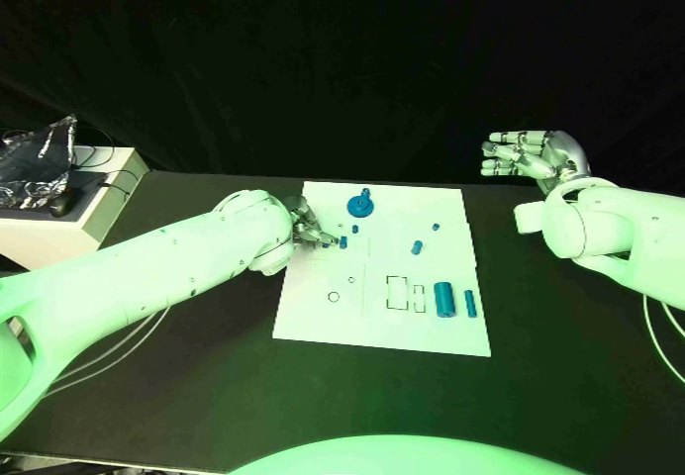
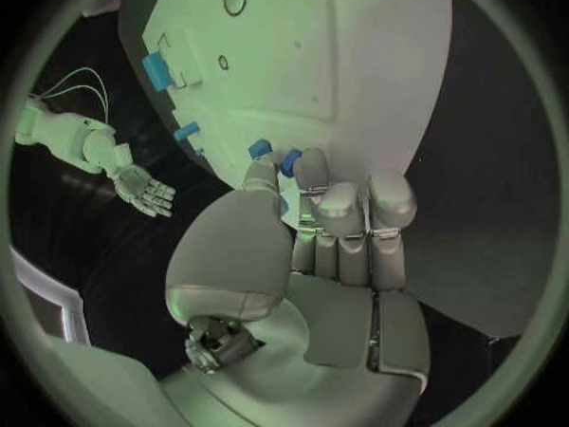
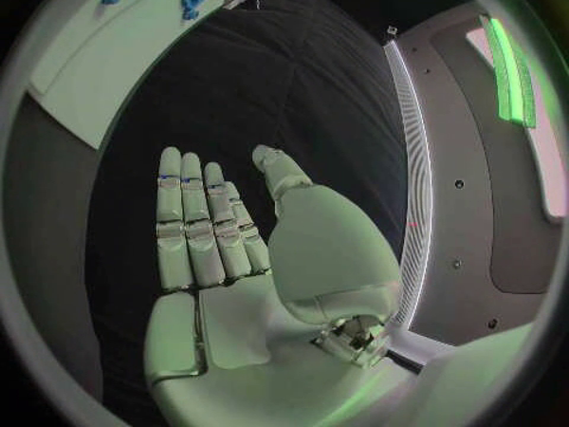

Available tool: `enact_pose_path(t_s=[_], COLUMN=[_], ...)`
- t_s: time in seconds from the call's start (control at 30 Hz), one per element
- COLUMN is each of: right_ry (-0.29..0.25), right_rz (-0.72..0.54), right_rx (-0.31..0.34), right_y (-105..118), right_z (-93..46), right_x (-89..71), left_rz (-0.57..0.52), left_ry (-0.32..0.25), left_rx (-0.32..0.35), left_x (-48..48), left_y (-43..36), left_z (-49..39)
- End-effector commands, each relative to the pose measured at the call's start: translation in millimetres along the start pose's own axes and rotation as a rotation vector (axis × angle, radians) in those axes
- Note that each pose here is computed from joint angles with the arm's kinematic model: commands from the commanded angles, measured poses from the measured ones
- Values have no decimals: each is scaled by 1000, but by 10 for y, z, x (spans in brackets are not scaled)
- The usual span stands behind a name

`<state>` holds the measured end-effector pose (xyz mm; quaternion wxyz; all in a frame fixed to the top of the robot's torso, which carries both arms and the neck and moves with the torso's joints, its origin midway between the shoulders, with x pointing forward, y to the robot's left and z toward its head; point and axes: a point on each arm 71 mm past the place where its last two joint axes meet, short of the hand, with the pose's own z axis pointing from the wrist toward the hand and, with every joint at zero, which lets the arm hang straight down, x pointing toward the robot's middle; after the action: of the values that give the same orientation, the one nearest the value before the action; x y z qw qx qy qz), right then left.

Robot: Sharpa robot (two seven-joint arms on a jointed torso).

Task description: Assemble the parts on the task board

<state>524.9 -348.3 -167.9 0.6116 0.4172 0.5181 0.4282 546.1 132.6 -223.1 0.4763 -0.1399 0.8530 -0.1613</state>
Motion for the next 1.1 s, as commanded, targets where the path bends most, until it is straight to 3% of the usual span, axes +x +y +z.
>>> enact_pose_path(t_s=[0.03, 0.63, 1.1], right_ry=[15, 16, 16], right_rz=[3, 2, 0], right_rx=[-13, -10, -9], right_y=[10, 0, -11], right_z=[0, -5, -10], right_x=[18, 12, 12], left_rz=[-5, -24, -68], left_ry=[-1, -3, -22], left_rx=[4, 8, 29], left_x=[11, -29, -76], left_y=[-10, 56, 43], left_z=[-7, -92, -118])
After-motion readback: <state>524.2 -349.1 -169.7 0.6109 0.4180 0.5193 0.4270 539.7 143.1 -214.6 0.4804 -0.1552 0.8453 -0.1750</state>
